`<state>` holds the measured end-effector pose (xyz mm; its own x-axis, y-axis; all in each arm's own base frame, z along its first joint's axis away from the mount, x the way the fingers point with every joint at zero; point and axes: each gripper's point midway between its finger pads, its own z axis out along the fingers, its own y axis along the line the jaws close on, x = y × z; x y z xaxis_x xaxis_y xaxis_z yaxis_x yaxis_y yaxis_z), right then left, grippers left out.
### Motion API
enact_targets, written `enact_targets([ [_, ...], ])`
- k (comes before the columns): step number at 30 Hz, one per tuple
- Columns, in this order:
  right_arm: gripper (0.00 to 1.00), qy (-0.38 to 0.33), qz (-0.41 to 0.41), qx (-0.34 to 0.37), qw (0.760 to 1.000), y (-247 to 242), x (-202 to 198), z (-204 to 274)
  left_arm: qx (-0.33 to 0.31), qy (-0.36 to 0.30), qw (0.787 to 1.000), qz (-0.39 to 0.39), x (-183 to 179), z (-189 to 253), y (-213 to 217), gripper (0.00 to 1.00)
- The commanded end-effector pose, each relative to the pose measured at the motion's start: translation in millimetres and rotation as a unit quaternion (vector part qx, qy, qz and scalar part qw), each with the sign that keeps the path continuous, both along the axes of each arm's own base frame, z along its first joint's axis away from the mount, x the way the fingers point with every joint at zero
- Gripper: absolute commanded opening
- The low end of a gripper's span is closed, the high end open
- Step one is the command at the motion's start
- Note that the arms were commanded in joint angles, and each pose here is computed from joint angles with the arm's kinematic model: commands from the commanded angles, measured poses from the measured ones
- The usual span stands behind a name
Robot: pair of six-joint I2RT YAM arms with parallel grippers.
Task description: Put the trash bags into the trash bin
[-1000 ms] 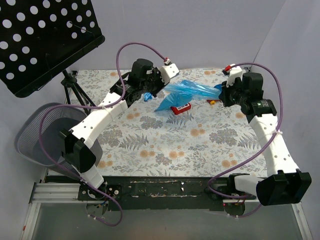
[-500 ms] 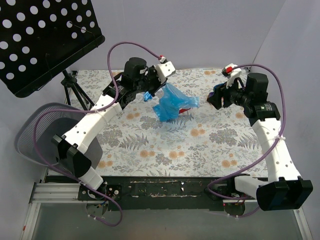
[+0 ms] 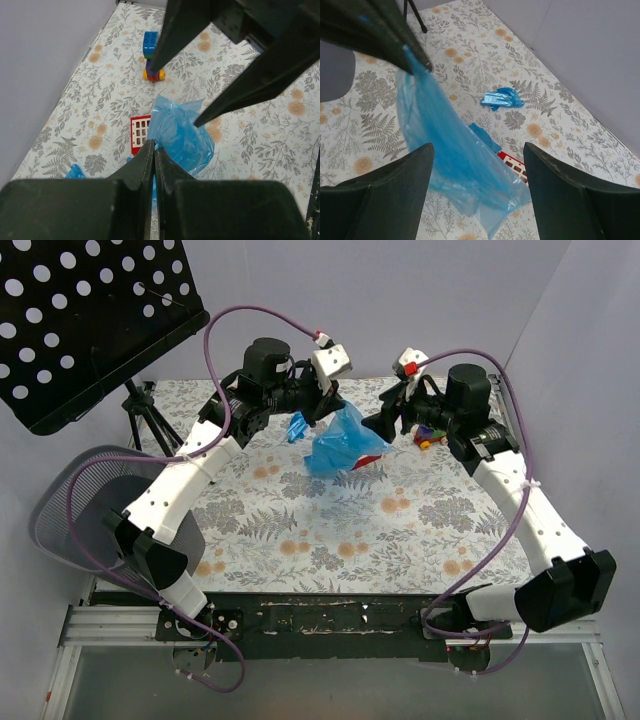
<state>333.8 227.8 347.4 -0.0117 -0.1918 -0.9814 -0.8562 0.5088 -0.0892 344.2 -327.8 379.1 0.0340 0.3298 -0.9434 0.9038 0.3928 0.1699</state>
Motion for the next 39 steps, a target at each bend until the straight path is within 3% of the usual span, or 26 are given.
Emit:
enact_targets([
  [1,0.79,-0.071,-0.006,0.036,0.997,11.0,23.6,51.5,-0.013,0.001,1.000,-0.025,-18.5,19.7,2.2,0.00],
  [10,0.77,-0.070,0.038,0.043,0.996,42.0,23.3,40.2,-0.014,-0.009,0.999,-0.029,-20.4,30.6,3.3,0.00],
  [20,0.77,-0.121,0.028,0.036,0.992,25.4,0.6,63.1,0.015,-0.010,1.000,0.011,-2.6,13.6,9.9,0.00],
  [24,0.77,-0.096,0.045,0.034,0.994,27.1,-10.1,48.9,0.010,-0.006,1.000,0.006,-2.1,13.3,6.4,0.00],
  [34,0.76,-0.069,0.002,0.008,0.998,26.5,21.9,3.7,-0.005,-0.012,0.999,-0.036,-17.8,26.9,1.1,0.00],
  [39,0.76,-0.058,0.034,0.007,0.998,35.6,19.7,-9.3,-0.012,-0.013,0.998,-0.054,-26.9,31.2,0.5,0.00],
])
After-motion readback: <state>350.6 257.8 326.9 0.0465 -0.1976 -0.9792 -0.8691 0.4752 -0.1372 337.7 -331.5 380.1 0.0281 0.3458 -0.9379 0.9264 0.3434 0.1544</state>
